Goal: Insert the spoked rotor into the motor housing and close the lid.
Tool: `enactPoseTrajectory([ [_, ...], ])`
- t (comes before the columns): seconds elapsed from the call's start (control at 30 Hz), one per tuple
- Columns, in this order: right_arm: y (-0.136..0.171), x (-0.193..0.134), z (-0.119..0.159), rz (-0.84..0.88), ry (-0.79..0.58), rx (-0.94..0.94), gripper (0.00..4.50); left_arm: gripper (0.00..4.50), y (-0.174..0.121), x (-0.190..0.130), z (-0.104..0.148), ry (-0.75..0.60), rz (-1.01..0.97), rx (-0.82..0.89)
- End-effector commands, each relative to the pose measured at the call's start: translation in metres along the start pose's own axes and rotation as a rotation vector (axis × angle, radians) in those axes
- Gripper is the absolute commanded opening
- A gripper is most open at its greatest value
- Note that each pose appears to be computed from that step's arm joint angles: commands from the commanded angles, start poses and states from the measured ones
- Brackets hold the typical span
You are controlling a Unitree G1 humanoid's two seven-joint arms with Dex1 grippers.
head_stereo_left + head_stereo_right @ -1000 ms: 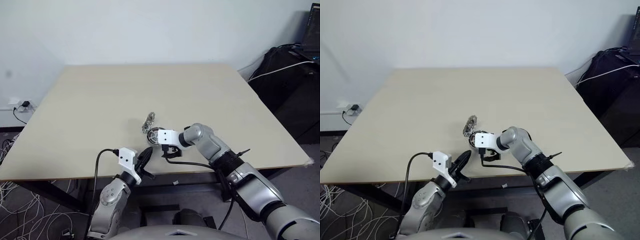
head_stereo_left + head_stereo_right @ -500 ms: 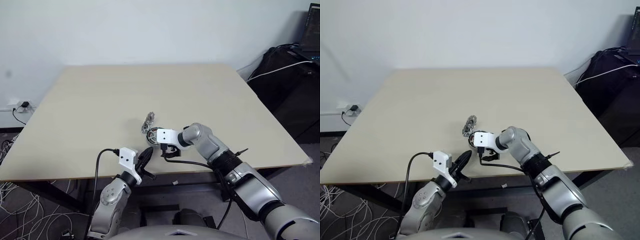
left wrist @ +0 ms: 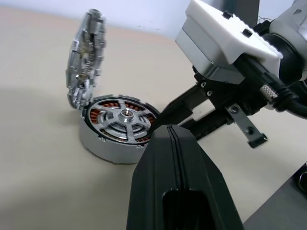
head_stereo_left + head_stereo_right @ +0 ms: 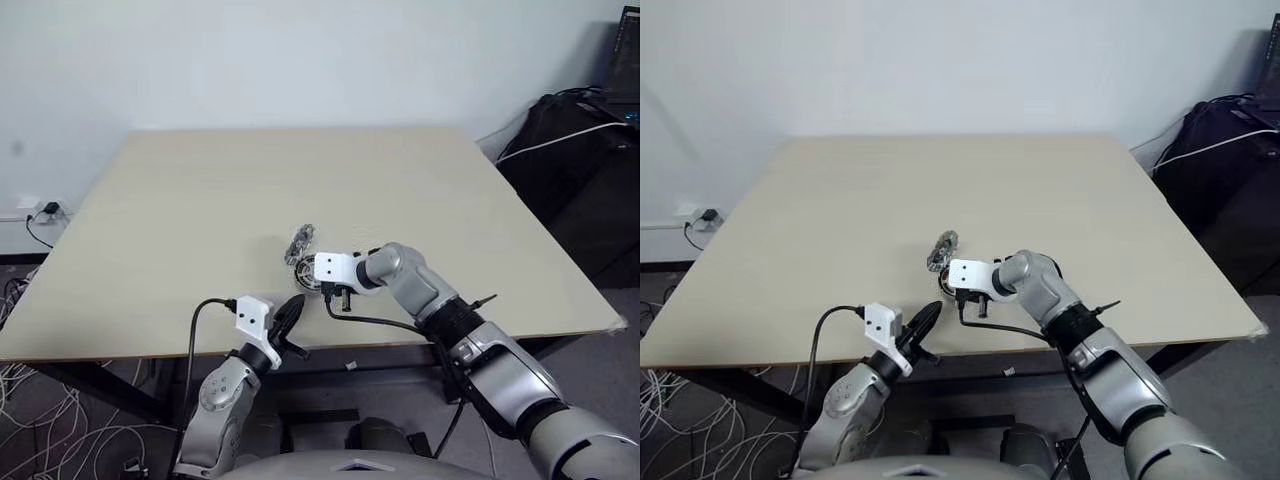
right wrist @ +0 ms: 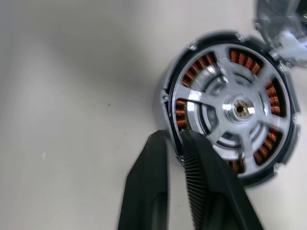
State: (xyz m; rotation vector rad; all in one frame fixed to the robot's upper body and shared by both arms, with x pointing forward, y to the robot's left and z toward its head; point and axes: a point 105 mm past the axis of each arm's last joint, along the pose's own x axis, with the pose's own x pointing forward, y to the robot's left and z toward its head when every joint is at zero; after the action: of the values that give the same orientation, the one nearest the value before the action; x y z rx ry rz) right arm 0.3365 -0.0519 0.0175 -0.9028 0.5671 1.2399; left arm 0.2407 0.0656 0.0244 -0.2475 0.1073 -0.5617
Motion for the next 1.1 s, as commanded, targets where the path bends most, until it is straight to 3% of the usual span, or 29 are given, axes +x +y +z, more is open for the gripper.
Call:
enactPoseTrajectory([
  [0.03,-0.001,-0.001,-0.001,0.002,0.009,0.008,0.6,0.0,-0.005,0.002,0.012,-0.053,-0.02,-0.002],
  [0.5,-0.003,-0.008,0.006,-0.097,-0.076,0.081,0.6,0.0,-0.009,0.002,0.016,-0.059,-0.016,-0.009],
  [0.93,0.035,-0.036,0.005,-0.119,-0.089,0.113,0.6,0.0,-0.009,0.005,0.015,-0.045,-0.031,-0.024],
  [1.1,0.036,-0.036,0.01,-0.151,-0.107,0.125,0.6,0.0,-0.006,0.006,0.011,-0.036,-0.036,-0.028],
])
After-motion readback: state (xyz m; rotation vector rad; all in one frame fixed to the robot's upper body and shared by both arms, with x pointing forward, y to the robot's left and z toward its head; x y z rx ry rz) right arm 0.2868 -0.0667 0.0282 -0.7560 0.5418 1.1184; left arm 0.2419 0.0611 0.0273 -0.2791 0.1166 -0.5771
